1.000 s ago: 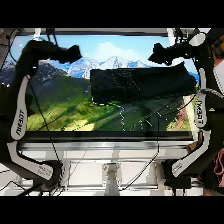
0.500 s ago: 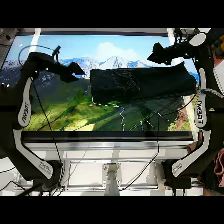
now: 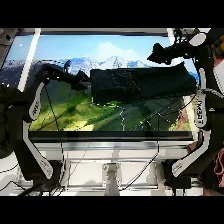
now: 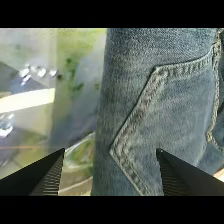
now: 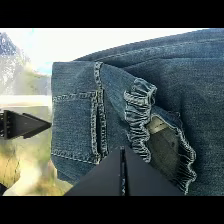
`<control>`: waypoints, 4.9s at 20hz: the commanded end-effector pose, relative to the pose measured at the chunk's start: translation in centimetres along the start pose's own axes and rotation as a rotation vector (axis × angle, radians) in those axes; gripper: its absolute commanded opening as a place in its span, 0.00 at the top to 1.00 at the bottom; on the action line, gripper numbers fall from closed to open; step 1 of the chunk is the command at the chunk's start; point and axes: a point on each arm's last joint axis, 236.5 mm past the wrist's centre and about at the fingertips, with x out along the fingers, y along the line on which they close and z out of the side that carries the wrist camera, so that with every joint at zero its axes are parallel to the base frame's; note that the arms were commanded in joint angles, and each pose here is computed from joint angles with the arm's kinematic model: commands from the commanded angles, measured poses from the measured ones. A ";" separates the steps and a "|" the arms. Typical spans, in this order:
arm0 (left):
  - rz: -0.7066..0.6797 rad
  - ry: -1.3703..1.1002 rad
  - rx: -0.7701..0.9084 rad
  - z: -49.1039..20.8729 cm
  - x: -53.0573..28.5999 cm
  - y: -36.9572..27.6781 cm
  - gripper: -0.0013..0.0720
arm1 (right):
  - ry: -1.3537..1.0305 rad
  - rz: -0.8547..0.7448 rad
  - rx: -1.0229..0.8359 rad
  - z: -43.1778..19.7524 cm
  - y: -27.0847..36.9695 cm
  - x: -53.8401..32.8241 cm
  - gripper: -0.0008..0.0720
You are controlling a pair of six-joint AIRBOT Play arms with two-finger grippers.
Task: Fold the clothes and pants, and hang the long-sleeved shirts on hangers.
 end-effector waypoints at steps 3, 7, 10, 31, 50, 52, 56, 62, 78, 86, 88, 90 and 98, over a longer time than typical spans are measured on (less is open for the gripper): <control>-0.030 -0.004 -0.006 -0.1 2.6 -1.1 0.11 | -0.001 0.000 -0.005 0.0 0.0 0.0 0.96; -0.034 0.032 0.017 -1.3 4.3 -2.4 0.15 | -0.009 0.000 -0.005 0.2 0.0 0.0 0.96; -0.035 0.055 0.034 -2.3 5.4 -3.3 0.66 | -0.011 -0.001 -0.005 0.3 -0.1 0.1 0.96; 0.781 0.059 0.265 -6.0 -19.9 4.2 0.95 | 0.403 0.042 -0.078 -14.6 5.1 17.0 0.96; 0.242 -0.237 0.368 -6.7 -18.7 -13.8 0.95 | 0.302 -0.119 -0.179 -11.0 4.3 13.1 0.97; 0.202 -0.277 0.415 -6.1 -15.6 -17.0 0.95 | 0.267 -0.139 -0.155 -8.0 1.0 8.3 0.97; 0.104 -0.266 0.484 -7.5 -4.1 -23.1 0.95 | 0.166 -0.114 0.000 -3.7 -4.1 2.2 0.97; -0.211 -0.608 0.430 -8.4 13.6 -32.5 0.53 | 0.112 -0.048 0.150 -1.8 -7.9 -2.2 0.41; -0.197 -0.661 0.517 -7.8 -0.5 -36.9 0.30 | 0.178 0.106 0.261 -3.4 -13.7 -0.4 0.04; -0.185 -0.615 0.734 -14.3 -8.0 -40.5 0.30 | 0.318 0.147 0.298 -7.2 -16.0 3.2 0.04; -0.185 -0.612 0.735 -14.4 -8.0 -40.5 0.30 | 0.335 0.174 0.307 -7.6 -15.6 3.9 0.04; -0.175 -0.596 0.735 -14.6 -7.7 -40.2 0.30 | 0.349 0.180 0.304 -8.0 -15.7 4.5 0.04; -0.179 -0.561 0.748 -15.9 -6.8 -40.4 0.30 | 0.418 0.218 0.282 -10.1 -15.3 7.3 0.05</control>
